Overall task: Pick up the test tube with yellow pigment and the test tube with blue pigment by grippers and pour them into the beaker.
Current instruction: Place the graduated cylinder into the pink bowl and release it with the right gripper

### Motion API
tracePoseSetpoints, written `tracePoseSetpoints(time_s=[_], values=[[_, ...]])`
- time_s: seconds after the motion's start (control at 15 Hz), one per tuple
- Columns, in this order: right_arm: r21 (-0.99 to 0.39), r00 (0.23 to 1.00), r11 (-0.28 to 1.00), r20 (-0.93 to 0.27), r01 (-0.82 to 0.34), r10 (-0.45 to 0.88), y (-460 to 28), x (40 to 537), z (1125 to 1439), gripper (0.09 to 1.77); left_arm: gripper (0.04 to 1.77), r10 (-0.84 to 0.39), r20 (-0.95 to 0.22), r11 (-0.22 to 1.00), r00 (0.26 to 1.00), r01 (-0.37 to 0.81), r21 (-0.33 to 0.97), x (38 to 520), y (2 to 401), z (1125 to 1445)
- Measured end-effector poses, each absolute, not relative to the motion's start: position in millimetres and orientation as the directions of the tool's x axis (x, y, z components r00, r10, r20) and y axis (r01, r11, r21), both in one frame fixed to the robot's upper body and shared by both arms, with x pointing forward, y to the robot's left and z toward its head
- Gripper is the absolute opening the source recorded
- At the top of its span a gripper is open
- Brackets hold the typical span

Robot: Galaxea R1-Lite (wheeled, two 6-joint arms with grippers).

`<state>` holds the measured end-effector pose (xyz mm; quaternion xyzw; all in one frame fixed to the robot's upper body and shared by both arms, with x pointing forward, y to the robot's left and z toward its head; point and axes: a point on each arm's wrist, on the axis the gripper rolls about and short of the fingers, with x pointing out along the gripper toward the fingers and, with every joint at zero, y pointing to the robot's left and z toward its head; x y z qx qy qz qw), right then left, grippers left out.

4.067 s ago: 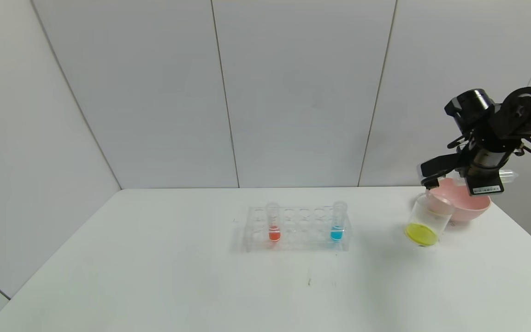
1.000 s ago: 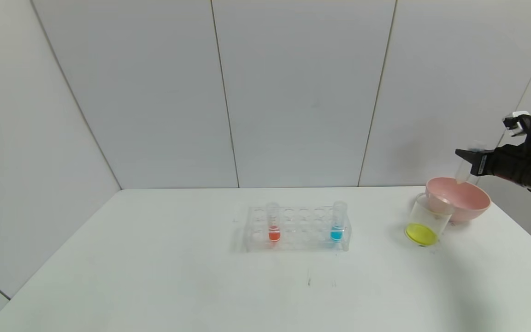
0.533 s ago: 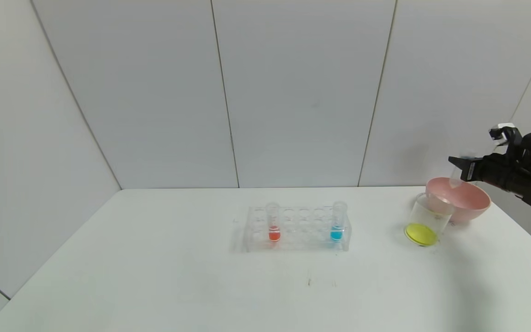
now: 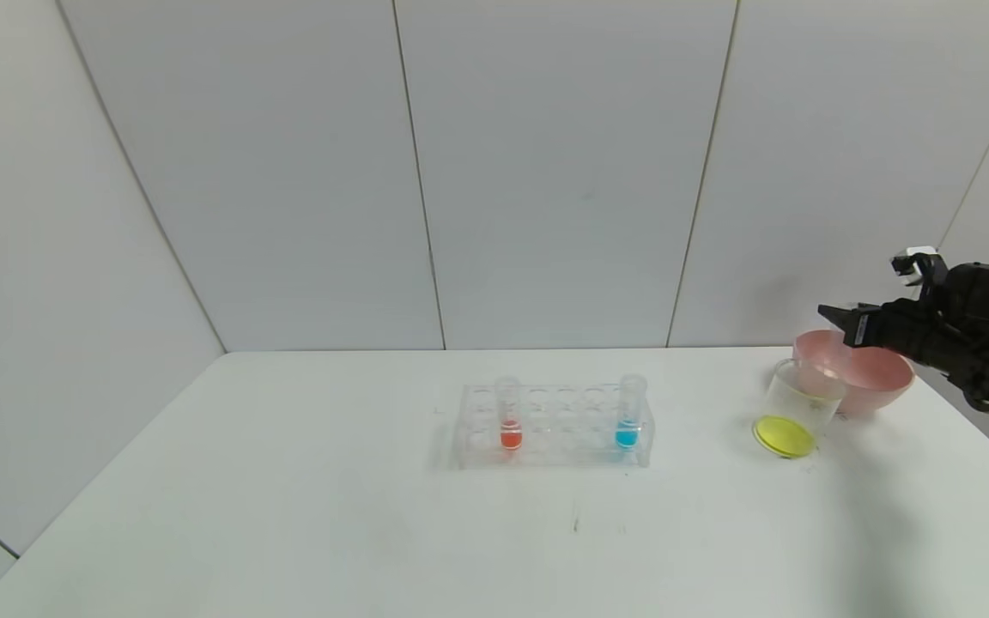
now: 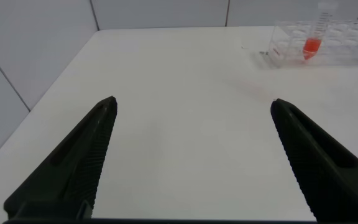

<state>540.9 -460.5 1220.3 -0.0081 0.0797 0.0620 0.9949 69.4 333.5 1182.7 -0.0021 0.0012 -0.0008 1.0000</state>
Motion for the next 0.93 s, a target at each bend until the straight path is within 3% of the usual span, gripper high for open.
tracePoseSetpoints(time_s=[0.4, 0.93], values=[[0.014, 0.991, 0.997, -0.107, -0.081, 0.082, -430.5, 562.8, 1230.2, 1.36, 1.76, -0.002, -0.002, 1.000, 1.000, 0.002, -0.004, 69.4, 333.5, 1182.7], [0.049, 0.997, 0.998, -0.055, -0.042, 0.044, -318.3, 561.0, 1253.5, 1.58, 1.76, -0.002, -0.002, 1.000, 1.000, 0.002, -0.004, 69.4, 333.5, 1182.7]])
